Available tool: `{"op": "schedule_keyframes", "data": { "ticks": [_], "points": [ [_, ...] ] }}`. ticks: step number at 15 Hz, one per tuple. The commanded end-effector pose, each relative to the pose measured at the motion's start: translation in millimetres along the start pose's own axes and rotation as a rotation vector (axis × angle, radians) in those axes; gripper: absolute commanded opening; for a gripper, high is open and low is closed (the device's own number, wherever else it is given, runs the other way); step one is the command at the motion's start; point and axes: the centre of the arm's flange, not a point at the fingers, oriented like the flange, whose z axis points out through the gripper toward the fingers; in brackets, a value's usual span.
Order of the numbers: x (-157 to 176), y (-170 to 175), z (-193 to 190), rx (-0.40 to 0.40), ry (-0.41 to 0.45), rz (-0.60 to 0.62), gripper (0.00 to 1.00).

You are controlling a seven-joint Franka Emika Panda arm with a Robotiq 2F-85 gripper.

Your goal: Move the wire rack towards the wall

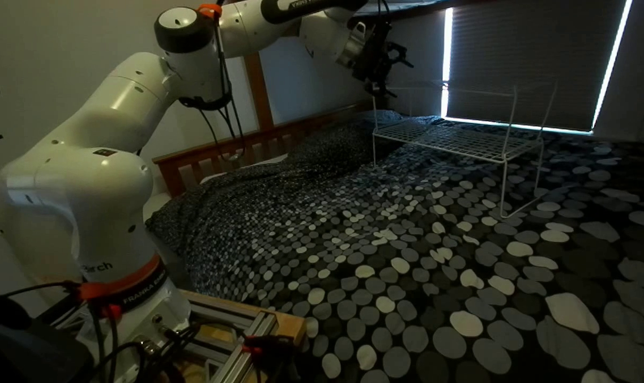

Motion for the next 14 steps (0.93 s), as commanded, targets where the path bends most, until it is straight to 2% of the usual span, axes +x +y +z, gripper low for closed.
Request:
{"op": "schedule_keyframes", "data": {
  "ticks": [1,3,4,8,10,12,14],
  "points": [
    [8,-26,-30,0.179,-0.043,0.09,1.0],
    [13,-42,-42,0.274,-0.066,0.144,1.0],
    [15,-48,-51,0.295,-0.062,0.198,1.0],
    [31,-60,-86,0.311,-0.058,0.399,1.0],
    [42,-66,-102,0.285,-0.138,0.474,1.0],
    [48,-68,-110,0.193,-0.226,0.471,1.0],
    [49,-64,-117,0.158,-0.306,0.455,1.0]
  ]
}}
